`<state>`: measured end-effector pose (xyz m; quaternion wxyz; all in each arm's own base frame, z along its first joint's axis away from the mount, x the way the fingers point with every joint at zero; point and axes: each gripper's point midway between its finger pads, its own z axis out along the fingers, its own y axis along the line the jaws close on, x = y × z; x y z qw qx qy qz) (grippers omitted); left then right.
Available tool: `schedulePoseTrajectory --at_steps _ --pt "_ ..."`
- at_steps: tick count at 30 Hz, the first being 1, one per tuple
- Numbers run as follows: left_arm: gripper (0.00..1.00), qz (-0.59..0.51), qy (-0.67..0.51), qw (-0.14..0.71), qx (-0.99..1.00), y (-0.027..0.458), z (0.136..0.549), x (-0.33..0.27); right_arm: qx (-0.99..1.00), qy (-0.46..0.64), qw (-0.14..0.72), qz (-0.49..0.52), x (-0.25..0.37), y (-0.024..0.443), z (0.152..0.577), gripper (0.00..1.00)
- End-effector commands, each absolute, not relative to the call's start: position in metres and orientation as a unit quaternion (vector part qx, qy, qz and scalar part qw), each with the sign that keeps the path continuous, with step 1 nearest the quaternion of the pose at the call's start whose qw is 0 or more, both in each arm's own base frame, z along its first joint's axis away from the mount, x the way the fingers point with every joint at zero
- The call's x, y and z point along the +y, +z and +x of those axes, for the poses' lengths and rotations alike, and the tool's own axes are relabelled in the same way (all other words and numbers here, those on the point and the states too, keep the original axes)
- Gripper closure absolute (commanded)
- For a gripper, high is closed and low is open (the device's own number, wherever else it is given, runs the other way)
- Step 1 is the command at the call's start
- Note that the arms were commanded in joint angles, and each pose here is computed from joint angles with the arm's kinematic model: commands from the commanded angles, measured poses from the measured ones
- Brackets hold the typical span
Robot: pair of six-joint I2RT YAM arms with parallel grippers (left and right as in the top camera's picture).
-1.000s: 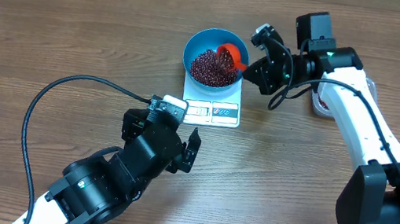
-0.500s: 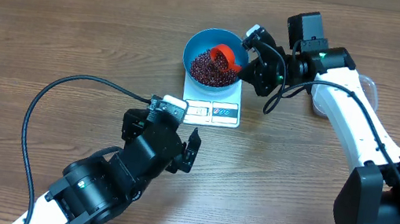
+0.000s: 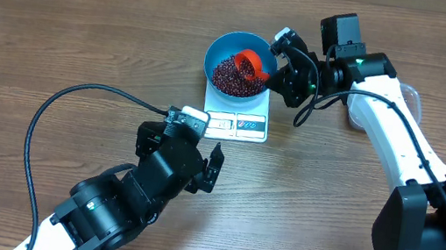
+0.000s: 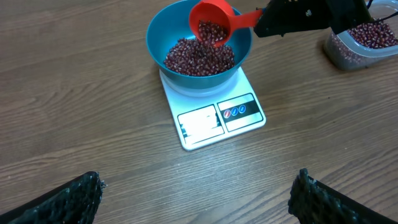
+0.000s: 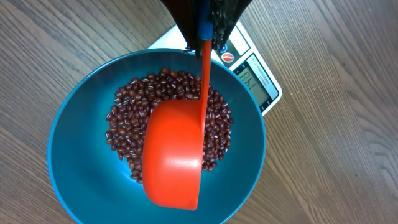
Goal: Scoop item into bowl and weigh 150g on scale
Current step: 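Tilt the red cup to pour beans into the blue bowl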
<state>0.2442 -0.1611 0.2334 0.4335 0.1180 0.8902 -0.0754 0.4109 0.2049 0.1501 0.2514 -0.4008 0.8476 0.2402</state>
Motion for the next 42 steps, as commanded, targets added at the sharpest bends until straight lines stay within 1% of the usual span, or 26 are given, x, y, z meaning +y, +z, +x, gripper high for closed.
schedulePoseTrajectory --at_steps 1,42 --pt "0.00 0.110 -0.077 0.431 0.892 0.2303 0.2449 -0.1601 0.843 0.239 0.264 -0.404 0.2084 0.1597 0.4160 0.96" --pt "0.00 0.110 -0.077 0.431 0.892 0.2303 0.2449 -0.1601 0.841 0.245 0.264 -0.404 0.2101 0.1608 0.4148 0.96"
